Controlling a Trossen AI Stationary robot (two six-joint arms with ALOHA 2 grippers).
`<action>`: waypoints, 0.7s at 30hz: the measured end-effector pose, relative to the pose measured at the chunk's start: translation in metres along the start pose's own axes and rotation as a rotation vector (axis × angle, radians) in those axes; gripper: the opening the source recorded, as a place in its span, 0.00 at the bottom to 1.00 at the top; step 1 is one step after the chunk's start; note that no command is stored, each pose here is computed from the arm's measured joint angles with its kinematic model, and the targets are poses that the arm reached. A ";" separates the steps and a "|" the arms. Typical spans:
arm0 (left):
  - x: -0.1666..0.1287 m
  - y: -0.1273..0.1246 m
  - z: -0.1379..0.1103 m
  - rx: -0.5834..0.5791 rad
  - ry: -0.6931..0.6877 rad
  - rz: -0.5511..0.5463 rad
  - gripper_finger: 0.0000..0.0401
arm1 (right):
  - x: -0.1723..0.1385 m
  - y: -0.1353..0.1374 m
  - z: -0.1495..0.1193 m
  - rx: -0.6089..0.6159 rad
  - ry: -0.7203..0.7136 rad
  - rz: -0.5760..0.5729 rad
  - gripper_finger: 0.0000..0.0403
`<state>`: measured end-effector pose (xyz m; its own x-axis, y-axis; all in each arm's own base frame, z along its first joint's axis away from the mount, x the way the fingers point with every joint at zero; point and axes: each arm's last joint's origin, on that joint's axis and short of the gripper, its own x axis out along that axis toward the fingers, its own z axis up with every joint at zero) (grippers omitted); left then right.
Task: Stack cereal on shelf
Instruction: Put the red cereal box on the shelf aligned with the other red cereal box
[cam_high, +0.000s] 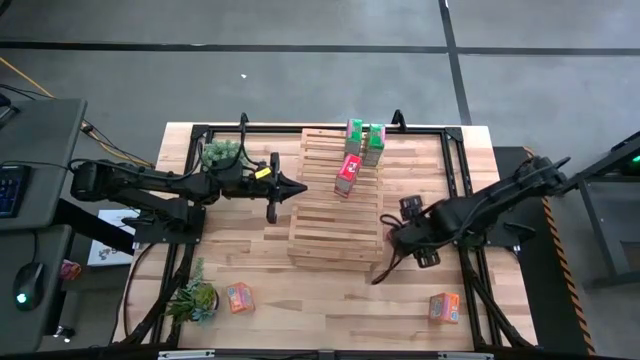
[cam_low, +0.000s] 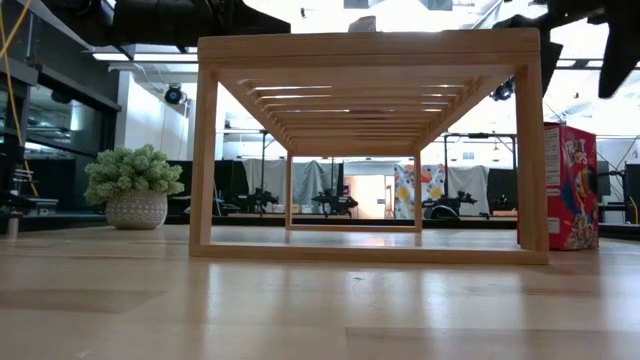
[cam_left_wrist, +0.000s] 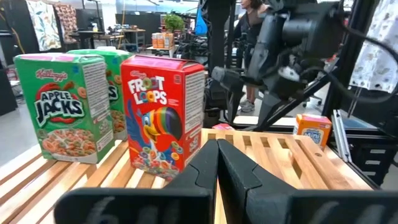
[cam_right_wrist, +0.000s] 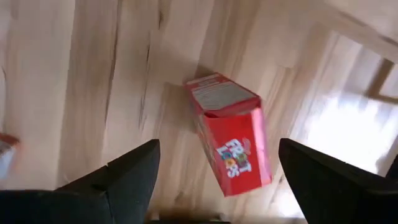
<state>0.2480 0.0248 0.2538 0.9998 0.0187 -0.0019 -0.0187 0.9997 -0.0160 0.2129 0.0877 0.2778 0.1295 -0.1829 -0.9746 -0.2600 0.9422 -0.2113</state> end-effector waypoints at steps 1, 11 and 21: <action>0.000 0.000 0.000 0.000 0.000 -0.001 0.00 | 0.003 0.001 0.002 -0.026 0.018 0.001 0.80; 0.000 -0.001 0.000 0.000 -0.001 -0.002 0.00 | 0.024 -0.009 0.011 -0.138 0.159 -0.079 0.80; 0.000 -0.001 0.000 0.000 -0.001 -0.002 0.00 | 0.027 -0.023 0.010 -0.106 0.183 -0.010 0.80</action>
<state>0.2480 0.0243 0.2539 0.9999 0.0165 -0.0009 -0.0165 0.9997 -0.0155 0.2315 0.0640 0.2571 -0.0411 -0.2494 -0.9675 -0.3599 0.9070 -0.2185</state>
